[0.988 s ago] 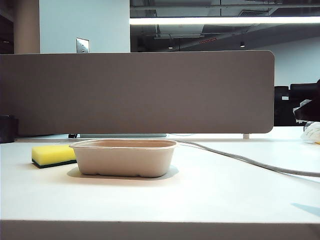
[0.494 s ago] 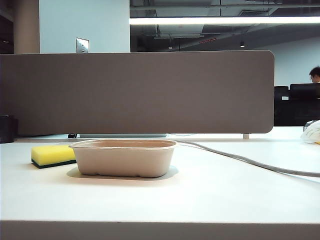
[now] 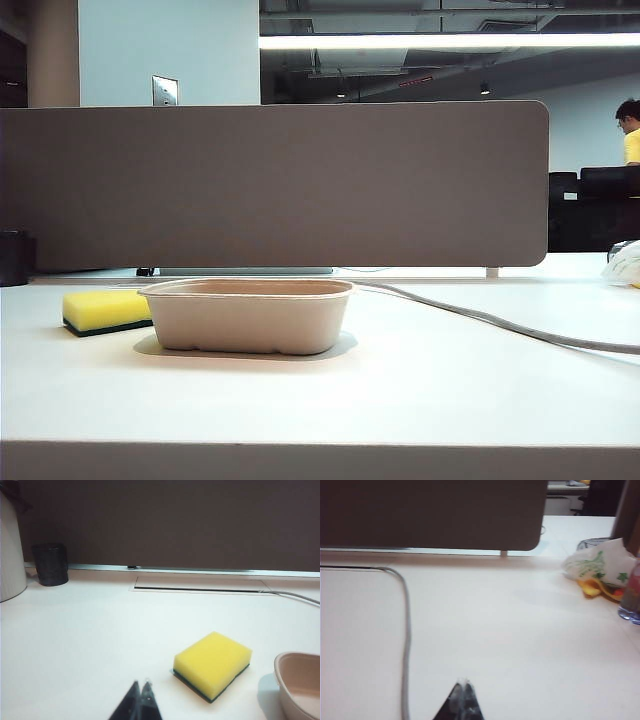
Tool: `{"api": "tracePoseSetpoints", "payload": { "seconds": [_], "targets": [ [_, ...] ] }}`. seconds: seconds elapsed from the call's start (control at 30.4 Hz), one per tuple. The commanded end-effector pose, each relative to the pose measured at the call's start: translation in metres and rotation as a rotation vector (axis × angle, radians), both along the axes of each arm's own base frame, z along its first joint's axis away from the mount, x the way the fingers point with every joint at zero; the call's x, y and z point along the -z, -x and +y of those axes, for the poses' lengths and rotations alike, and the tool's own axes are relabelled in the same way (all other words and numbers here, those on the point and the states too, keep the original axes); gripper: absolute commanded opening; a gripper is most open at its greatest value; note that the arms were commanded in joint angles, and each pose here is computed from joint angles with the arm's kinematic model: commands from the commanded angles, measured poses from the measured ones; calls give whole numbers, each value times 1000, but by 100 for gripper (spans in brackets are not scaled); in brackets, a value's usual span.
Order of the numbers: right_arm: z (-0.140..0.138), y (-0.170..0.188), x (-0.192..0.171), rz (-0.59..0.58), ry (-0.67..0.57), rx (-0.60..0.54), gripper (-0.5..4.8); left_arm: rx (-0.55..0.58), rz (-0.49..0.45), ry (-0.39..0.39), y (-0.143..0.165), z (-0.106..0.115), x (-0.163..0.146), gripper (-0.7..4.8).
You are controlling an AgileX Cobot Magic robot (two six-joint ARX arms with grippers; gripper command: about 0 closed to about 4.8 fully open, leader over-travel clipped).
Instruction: Take out the cleaning sponge from the paper lunch box and place it on the table.
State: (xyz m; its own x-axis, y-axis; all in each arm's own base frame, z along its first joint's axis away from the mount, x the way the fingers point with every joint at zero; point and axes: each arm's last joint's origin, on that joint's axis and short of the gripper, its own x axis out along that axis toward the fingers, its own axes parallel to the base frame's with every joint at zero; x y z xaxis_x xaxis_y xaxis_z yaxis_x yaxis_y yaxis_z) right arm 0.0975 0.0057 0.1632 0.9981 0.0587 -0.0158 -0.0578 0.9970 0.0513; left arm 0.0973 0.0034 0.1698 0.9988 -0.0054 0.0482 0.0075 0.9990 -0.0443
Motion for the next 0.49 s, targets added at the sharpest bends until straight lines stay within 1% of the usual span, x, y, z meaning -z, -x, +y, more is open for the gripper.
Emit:
{"api": "tracePoseSetpoints", "payload": {
  "seconds": [0.03, 0.36, 0.49],
  "targets": [
    [-2, 0, -2, -14, -1, 17, -5, 0, -9, 6, 0, 0, -1, -5],
    [-2, 0, -2, -14, -1, 24, -5, 0, -9, 6, 0, 0, -1, -5],
    [-5, 0, -2, -14, -1, 47, -5, 0, -9, 6, 0, 0, -1, -5]
  ]
}}
